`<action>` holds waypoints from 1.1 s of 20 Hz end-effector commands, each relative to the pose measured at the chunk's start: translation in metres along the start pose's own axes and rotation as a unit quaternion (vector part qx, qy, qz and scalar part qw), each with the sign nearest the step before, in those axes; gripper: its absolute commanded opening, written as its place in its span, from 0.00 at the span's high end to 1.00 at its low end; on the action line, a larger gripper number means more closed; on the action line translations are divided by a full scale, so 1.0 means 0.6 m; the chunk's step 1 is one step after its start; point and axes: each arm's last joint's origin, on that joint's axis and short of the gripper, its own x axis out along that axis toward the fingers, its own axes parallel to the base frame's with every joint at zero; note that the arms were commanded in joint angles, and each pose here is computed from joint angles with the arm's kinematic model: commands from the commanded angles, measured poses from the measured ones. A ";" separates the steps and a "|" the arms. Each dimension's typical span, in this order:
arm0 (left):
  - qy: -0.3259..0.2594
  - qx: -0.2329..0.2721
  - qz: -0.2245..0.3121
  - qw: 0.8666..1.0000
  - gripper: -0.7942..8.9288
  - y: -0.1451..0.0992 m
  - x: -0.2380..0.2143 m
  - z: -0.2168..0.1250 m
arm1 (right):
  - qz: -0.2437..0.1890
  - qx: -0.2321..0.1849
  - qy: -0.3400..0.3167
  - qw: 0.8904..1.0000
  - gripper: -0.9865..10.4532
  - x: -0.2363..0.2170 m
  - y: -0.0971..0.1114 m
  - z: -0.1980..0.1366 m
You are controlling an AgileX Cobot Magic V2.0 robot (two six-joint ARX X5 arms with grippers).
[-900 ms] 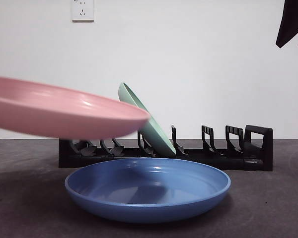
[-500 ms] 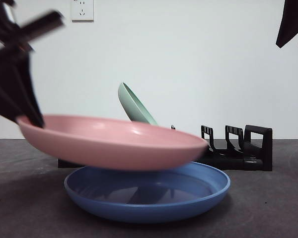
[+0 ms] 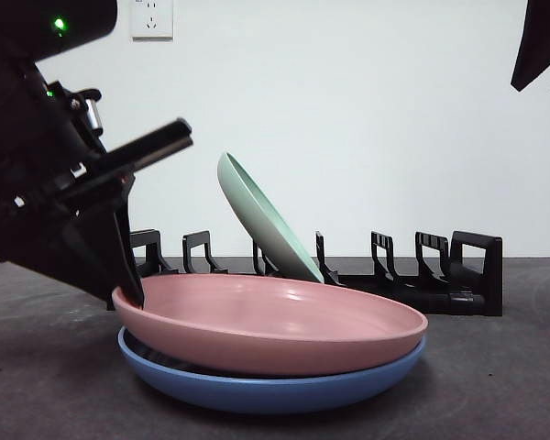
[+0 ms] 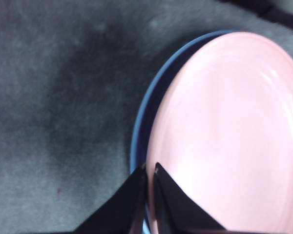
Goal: Place the plate
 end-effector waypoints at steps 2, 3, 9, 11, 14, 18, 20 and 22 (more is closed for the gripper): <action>0.006 0.000 -0.001 1.000 0.90 -0.004 0.011 -0.001 | 0.003 0.004 -0.007 1.000 0.69 -0.003 0.002 0.008; 0.006 0.001 -0.002 1.000 0.89 -0.005 0.012 -0.001 | 0.003 0.004 -0.007 1.000 0.69 -0.003 0.002 0.008; 0.014 0.002 0.001 1.000 0.69 -0.003 0.011 -0.003 | 0.003 0.004 -0.007 1.000 0.69 -0.003 0.002 0.008; 0.020 0.009 -0.004 1.000 0.69 -0.005 0.008 -0.002 | 0.003 0.004 -0.007 1.000 0.69 -0.003 0.002 0.008; 0.010 0.053 -0.010 0.998 0.69 -0.012 -0.019 0.008 | 0.003 0.004 -0.007 1.000 0.69 -0.003 0.002 0.008; -0.047 0.102 -0.024 0.993 0.69 -0.002 -0.091 0.032 | 0.004 0.004 -0.007 1.000 0.69 -0.003 0.002 0.008; -0.085 0.117 -0.024 0.989 0.69 0.013 -0.132 0.042 | 0.004 0.004 -0.007 1.000 0.69 -0.003 0.002 0.008; -0.128 0.146 -0.017 0.981 0.69 0.032 -0.172 0.047 | 0.005 0.004 -0.007 1.000 0.69 -0.003 0.002 0.008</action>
